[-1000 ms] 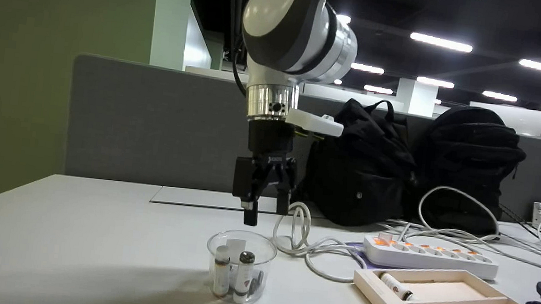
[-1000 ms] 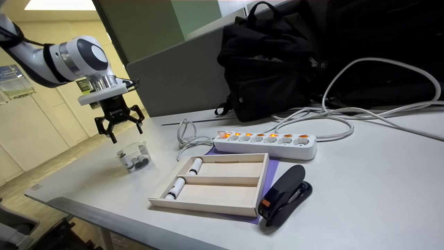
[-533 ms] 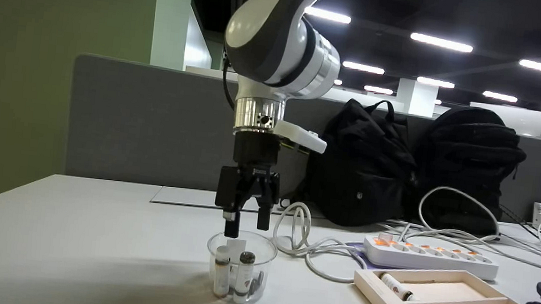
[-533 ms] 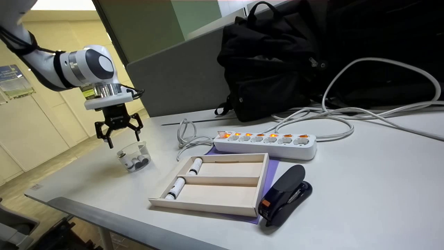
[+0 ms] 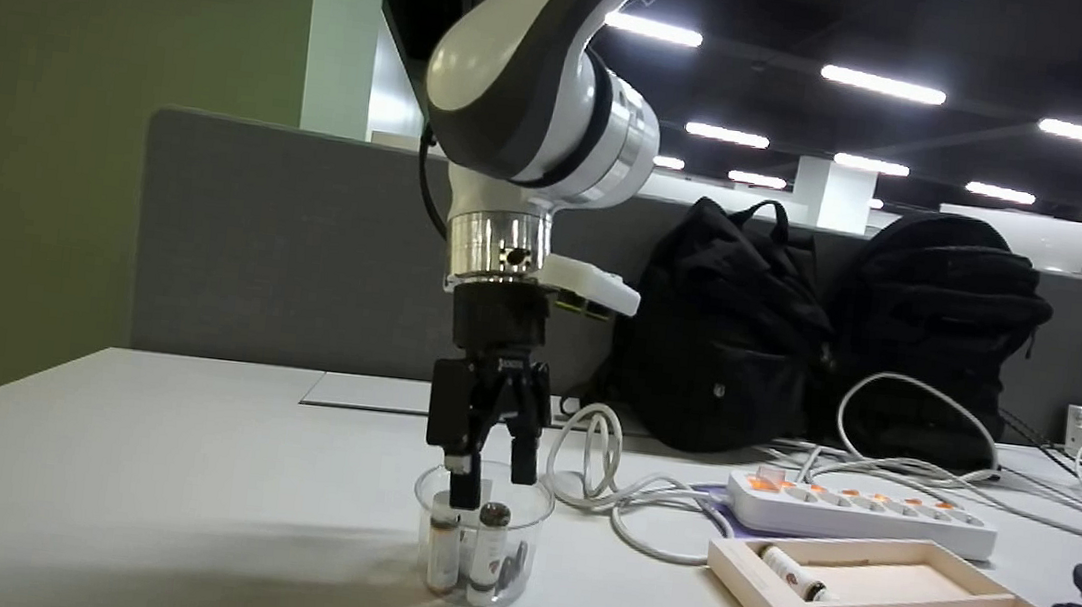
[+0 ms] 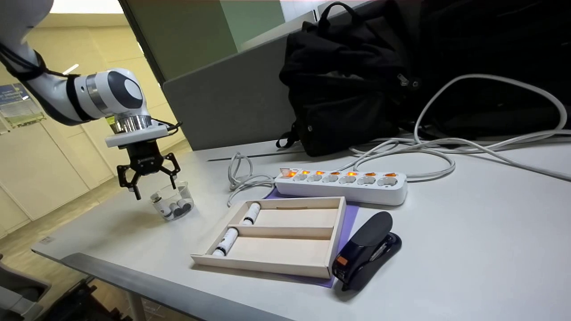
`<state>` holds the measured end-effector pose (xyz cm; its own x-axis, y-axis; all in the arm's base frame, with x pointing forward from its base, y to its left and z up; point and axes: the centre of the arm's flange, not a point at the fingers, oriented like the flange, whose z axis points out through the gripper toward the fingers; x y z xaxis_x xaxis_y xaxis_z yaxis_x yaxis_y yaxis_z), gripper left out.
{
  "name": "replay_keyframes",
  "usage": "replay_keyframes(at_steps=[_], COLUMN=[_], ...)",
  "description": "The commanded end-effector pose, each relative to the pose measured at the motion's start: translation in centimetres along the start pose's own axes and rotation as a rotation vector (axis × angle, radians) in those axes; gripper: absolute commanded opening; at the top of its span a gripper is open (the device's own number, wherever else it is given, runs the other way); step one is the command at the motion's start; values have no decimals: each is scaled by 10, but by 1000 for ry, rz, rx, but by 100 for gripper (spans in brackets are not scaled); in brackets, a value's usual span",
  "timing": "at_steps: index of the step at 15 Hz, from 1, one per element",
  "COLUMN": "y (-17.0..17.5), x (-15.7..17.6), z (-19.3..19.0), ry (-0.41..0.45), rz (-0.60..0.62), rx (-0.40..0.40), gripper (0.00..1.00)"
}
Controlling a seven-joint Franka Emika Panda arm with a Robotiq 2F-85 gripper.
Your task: Take a bottle from the bowl and put it in the bottom compartment of the box
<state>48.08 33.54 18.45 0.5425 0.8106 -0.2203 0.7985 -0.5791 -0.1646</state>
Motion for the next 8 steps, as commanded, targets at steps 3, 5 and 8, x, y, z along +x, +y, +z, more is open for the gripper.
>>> replay_keyframes(at_steps=[3,5,8], y=[-1,1,4], x=[4,6,6], z=[2,2,4], ry=[-2,8,12], rz=[-52,-63,-68], rx=[-105,-120,-130], gripper=[100,100,100])
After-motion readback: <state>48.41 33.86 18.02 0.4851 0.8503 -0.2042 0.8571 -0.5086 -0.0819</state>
